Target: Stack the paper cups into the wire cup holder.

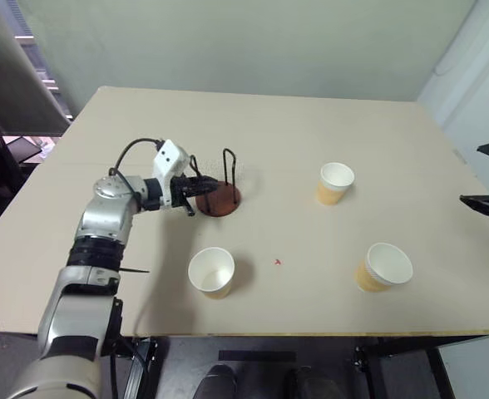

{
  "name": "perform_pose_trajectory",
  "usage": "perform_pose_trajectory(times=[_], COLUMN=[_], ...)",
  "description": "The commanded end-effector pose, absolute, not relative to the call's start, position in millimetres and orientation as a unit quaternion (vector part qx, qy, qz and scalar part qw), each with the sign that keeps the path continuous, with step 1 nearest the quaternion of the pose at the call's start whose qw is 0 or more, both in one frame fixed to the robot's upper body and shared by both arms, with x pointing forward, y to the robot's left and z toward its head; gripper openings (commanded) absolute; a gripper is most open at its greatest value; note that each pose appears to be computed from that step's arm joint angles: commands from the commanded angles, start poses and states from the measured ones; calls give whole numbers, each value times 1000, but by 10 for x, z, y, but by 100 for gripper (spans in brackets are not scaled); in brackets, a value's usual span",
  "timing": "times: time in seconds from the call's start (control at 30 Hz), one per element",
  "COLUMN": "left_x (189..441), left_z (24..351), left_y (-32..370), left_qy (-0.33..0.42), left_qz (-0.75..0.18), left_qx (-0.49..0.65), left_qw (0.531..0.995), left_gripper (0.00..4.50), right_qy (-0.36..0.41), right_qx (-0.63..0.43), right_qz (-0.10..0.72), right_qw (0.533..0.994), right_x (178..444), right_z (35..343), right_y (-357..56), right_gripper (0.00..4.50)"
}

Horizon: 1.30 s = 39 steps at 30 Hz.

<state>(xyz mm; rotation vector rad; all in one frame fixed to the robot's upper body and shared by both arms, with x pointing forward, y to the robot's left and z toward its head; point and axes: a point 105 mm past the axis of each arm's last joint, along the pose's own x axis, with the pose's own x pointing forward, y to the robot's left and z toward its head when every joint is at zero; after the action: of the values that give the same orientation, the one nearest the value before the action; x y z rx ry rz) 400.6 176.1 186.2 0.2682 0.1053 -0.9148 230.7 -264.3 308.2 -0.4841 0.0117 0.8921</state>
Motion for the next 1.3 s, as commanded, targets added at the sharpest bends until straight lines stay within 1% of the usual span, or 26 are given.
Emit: perform_pose_trajectory(times=[0.03,0.17,0.2,0.33,0.43,0.5,0.57,0.67,0.83,0.93,1.3], left_x=[3961,3793,3715,3453,3326,3224,3179,3050,2927,2861,2803], left_z=[2172,2403,2481,2576,2466,2398,2372,2173,1943,1903,1506], left_y=[1667,1450,1366,1086,847,675,613,513,466,446,362], left_qy=[-5,-35,-41,-36,-6,13,23,59,99,107,129], left_qz=[-462,-511,-528,-574,-580,-584,-582,-593,-606,-617,-626], left_qx=[118,108,111,143,173,164,158,159,165,154,162], left_qw=[879,852,841,806,796,795,797,787,772,765,752], left_gripper=[8,8,8,8,8,8,8,8,8,8,8], right_qy=[-18,-18,-18,-19,-18,-17,-17,-12,-10,-8,-7], right_qx=[-250,-252,-253,-254,-255,-255,-255,-254,-254,-254,-253], right_qz=[417,416,416,417,418,419,419,425,427,427,428], right_qw=[874,873,873,873,872,871,871,869,868,868,867], right_x=[2266,2285,2287,2293,2302,2309,2315,2302,2303,2302,2324], right_z=[3193,3191,3193,3195,3180,3168,3163,3119,3113,3111,3089], right_y=[-2643,-2644,-2644,-2646,-2642,-2633,-2629,-2617,-2608,-2612,-2589], right_gripper=[450,450,450,450,450,450,450,450,450,450,450])
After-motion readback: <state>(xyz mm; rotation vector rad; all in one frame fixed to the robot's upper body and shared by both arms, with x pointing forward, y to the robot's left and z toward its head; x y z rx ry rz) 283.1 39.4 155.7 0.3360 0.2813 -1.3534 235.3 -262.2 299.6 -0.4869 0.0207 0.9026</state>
